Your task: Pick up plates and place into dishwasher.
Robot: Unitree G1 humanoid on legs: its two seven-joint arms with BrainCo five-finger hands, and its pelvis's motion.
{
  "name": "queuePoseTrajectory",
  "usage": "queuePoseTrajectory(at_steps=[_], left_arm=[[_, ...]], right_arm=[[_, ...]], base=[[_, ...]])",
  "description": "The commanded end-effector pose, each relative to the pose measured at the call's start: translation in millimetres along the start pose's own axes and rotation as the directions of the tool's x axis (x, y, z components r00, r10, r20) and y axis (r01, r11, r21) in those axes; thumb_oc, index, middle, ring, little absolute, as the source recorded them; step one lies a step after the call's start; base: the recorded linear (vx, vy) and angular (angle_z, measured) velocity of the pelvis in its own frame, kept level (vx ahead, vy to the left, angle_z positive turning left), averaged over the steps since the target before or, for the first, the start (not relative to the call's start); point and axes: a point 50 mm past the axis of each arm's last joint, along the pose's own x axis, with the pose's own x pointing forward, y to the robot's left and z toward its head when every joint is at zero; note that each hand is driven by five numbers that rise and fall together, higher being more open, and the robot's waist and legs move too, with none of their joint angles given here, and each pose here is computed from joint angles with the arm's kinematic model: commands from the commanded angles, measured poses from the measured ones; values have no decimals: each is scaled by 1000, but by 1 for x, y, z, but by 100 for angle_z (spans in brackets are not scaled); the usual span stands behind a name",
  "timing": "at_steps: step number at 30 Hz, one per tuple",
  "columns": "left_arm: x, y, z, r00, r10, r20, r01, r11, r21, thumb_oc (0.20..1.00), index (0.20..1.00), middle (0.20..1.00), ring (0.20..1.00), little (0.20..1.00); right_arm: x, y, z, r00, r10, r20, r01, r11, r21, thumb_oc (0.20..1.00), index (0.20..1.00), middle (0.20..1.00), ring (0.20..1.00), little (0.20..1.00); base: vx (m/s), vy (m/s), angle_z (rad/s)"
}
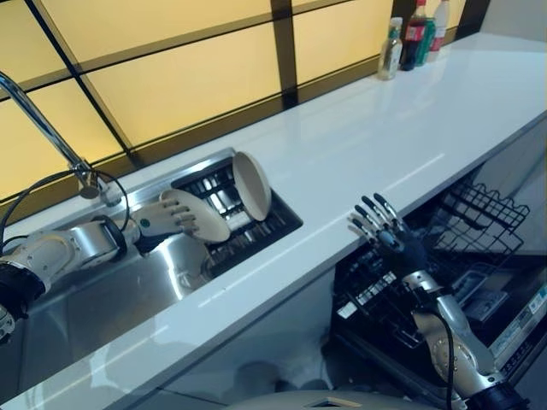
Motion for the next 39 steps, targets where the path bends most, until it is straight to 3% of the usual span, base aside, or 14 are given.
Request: queuePoseTrajectory(at_steps=[1,14,30,31,32,33,39], left_arm=[[-15,-8,-33,978,13,-206,-10,1000,16,1000,1000,1000,1000,1000],[-14,-25,-22,959,113,-259,-121,992,-16,1000,1000,1000,1000,1000],[-12,-34,-21,954,85,-289,-80,996,30,1000,1000,1000,1000,1000],[-12,-34,-21,952,85,-293,-77,996,36,592,592,592,592,592],[-12,-34,-21,951,87,-297,-78,996,44,457,457,457,457,457],[-12,-35,-22,949,89,-303,-79,996,46,200,200,200,200,200],[-10,-35,-21,946,93,-310,-82,995,48,200,200,200,200,200]], right_arm=[[5,14,14,994,78,75,-78,997,7,1000,1000,1000,1000,1000],[3,14,12,995,77,58,-78,997,14,1000,1000,1000,1000,1000],[4,14,11,996,70,51,-71,997,17,1000,1000,1000,1000,1000],[4,14,11,996,70,52,-71,997,17,1000,1000,1000,1000,1000],[4,14,12,996,69,54,-70,997,17,1000,1000,1000,1000,1000],[4,14,11,996,70,53,-71,997,16,1000,1000,1000,1000,1000],[4,14,10,996,75,51,-77,997,23,1000,1000,1000,1000,1000]], base=[[0,0,0],[0,0,0],[7,0,-2],[0,0,0],[0,0,0],[0,0,0],[0,0,0]])
